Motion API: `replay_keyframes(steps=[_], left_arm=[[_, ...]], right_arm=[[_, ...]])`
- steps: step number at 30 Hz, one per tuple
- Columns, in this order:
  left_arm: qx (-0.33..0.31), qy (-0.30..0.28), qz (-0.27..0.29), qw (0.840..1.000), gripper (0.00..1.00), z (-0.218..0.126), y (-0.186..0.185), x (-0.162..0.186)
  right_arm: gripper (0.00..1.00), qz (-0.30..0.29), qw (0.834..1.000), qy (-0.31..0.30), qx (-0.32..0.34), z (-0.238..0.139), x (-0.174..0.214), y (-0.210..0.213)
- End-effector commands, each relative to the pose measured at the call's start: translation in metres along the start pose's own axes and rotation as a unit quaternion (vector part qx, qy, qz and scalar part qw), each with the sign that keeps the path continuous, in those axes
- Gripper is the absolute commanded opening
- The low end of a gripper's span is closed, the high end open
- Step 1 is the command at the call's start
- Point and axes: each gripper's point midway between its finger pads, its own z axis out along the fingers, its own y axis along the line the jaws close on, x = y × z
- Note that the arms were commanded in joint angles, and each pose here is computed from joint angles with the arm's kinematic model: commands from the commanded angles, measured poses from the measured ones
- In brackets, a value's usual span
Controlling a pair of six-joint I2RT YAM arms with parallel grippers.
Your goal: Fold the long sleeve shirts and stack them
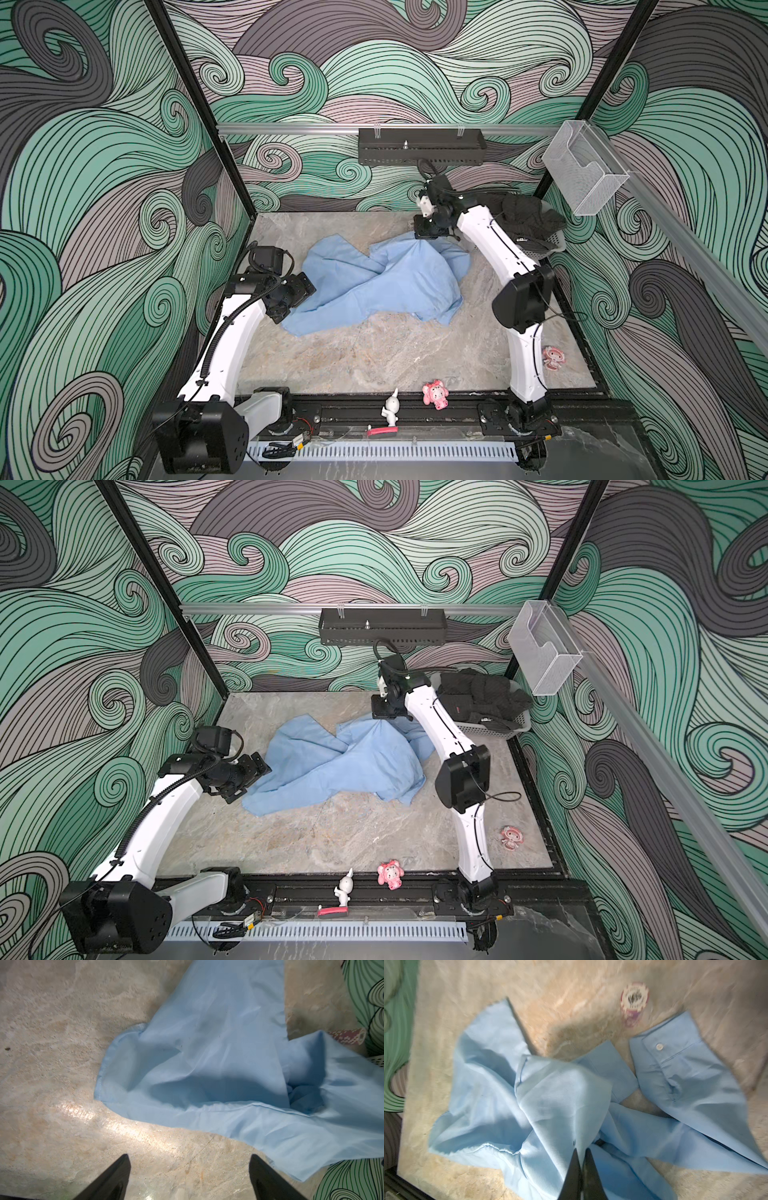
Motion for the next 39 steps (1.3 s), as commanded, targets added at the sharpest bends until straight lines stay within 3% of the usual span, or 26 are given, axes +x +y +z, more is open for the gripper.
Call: replay_keyframes(steps=[1,7,19,27,32,39], left_arm=[[-0.001,0.050,-0.037,0.998,0.93,0.013,0.008,0.019],[-0.003,0.126,-0.113,0.986,0.95,0.046,0.021,0.050],[-0.003,0.124,-0.217,0.968,0.96,0.051,0.044,0.081],[0.012,0.061,-0.306,0.950,0.92,0.058,0.052,0.068],[0.096,-0.027,-0.371,0.923,0.82,0.050,0.048,0.047],[0.090,-0.022,-0.435,0.895,0.72,0.066,0.059,0.053]], right_arm=[[0.01,-0.038,0.998,-0.044,0.003,-0.062,0.002,0.008],[0.04,-0.055,0.996,-0.076,-0.002,-0.089,0.050,0.003],[0.00,-0.048,0.997,-0.053,0.012,-0.086,0.158,-0.026],[0.00,-0.037,0.997,-0.066,0.020,-0.096,0.182,-0.035],[0.00,-0.032,0.997,-0.072,0.011,-0.100,0.188,-0.034],[0.00,-0.028,0.997,-0.074,0.005,-0.099,0.191,-0.033]])
